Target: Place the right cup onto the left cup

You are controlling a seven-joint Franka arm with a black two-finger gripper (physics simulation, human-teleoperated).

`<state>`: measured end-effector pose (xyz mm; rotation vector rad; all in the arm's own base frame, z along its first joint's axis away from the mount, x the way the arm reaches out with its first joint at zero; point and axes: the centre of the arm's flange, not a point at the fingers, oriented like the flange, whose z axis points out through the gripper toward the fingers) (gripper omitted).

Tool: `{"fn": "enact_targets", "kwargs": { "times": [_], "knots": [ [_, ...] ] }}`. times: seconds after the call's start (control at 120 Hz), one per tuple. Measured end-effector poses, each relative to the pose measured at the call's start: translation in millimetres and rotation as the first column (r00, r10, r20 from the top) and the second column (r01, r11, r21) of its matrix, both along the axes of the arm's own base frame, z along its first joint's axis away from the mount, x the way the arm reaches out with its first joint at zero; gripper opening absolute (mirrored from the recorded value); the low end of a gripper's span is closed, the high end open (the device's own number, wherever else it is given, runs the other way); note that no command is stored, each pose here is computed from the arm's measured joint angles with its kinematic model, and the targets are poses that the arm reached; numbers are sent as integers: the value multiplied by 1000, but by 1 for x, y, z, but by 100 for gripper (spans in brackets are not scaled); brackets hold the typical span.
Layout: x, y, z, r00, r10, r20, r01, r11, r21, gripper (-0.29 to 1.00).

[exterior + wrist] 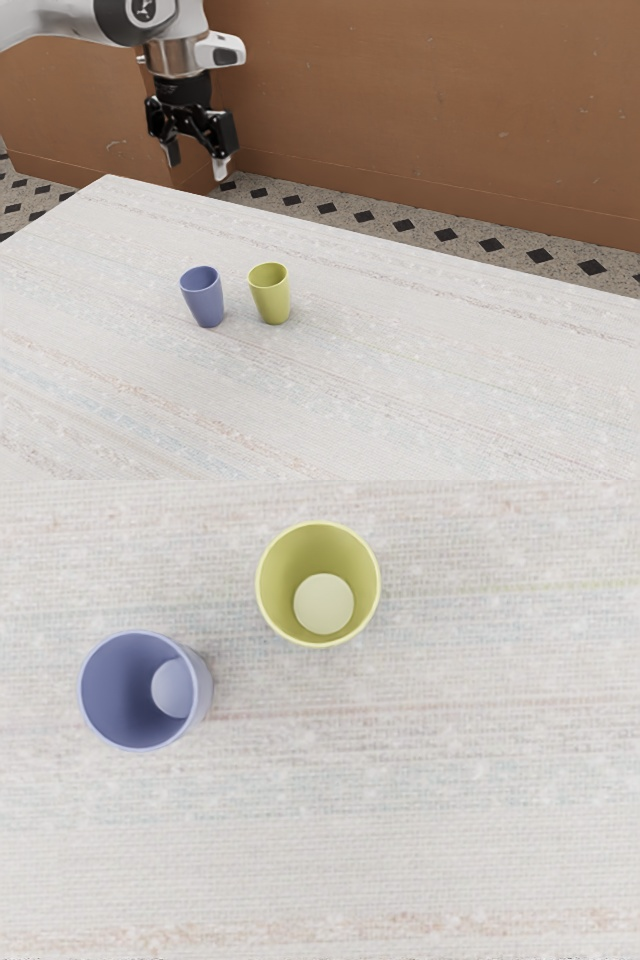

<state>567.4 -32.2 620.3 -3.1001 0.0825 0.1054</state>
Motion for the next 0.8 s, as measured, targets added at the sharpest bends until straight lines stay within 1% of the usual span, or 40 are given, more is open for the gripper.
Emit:
{"fn": "enact_targets", "kwargs": {
  "times": [0.158, 0.3, 0.483, 0.8],
  "knots": [
    [0, -1, -2, 1000, -1, -2, 1, 1000, -10, 70],
    [11, -6, -22, 1000, -5, -25, 5, 1000, -10, 70],
    [31, -23, -67, 997, -28, -66, 28, 1000, -4, 70],
    [45, -35, -140, 995, -37, -96, 36, 999, -13, 70]
  ]
}}
